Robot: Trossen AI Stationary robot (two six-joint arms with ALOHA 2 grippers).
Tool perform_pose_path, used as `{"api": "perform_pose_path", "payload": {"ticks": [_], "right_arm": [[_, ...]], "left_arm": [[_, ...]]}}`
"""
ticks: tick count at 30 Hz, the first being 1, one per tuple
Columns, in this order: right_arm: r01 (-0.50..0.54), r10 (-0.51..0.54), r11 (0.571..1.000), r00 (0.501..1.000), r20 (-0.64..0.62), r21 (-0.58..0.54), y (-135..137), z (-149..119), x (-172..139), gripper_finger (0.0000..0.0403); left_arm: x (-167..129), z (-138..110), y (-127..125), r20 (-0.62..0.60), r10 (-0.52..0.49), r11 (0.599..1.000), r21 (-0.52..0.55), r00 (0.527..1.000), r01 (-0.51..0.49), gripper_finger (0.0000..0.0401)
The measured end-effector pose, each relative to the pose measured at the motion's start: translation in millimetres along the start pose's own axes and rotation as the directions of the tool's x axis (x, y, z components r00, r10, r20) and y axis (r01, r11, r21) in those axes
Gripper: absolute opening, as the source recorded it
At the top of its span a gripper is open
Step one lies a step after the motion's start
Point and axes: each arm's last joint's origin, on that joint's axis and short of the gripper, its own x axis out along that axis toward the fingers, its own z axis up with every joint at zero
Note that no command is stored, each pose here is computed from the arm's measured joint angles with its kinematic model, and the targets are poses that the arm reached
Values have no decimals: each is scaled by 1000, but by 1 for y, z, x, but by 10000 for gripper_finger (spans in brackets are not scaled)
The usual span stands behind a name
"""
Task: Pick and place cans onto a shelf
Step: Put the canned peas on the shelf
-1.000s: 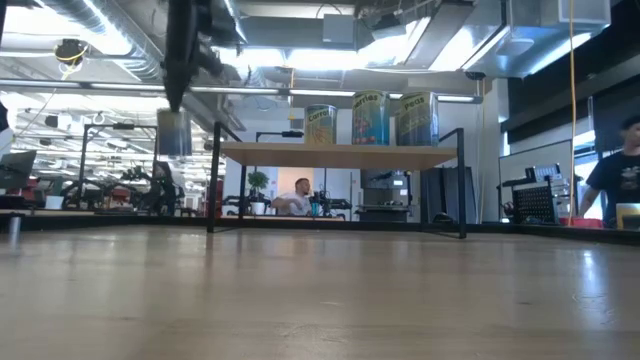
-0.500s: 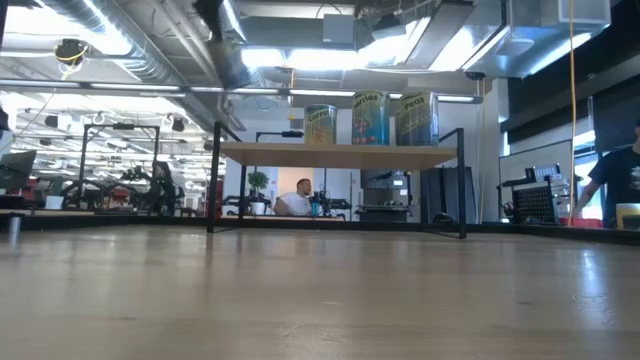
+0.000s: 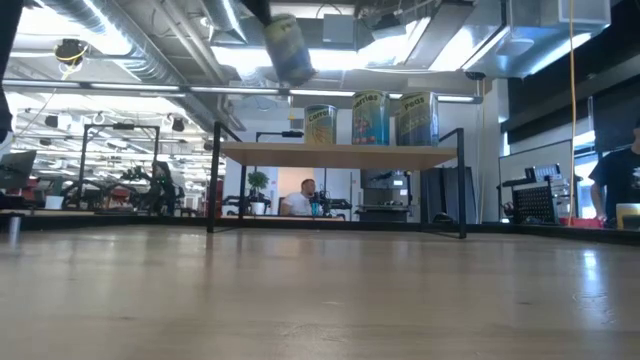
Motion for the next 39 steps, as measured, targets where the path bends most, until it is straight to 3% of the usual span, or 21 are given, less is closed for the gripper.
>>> {"api": "perform_pose_path", "payload": {"ticks": [7,13,25,39], "right_arm": [[0,0,1000,1000,0,2,0,0,0,5],[-8,8,1000,1000,0,2,0,0,0,5],[-9,9,1000,1000,0,-1,0,0,0,5],[-10,10,1000,1000,-1,-2,0,0,0,5]], "left_arm": [[51,20,-3,-78,-93,988,118,993,102,0],[79,21,2,-103,-166,978,111,981,178,0],[109,16,13,-144,-191,974,98,971,206,0],[118,23,11,-177,-140,978,130,974,165,0]]}}
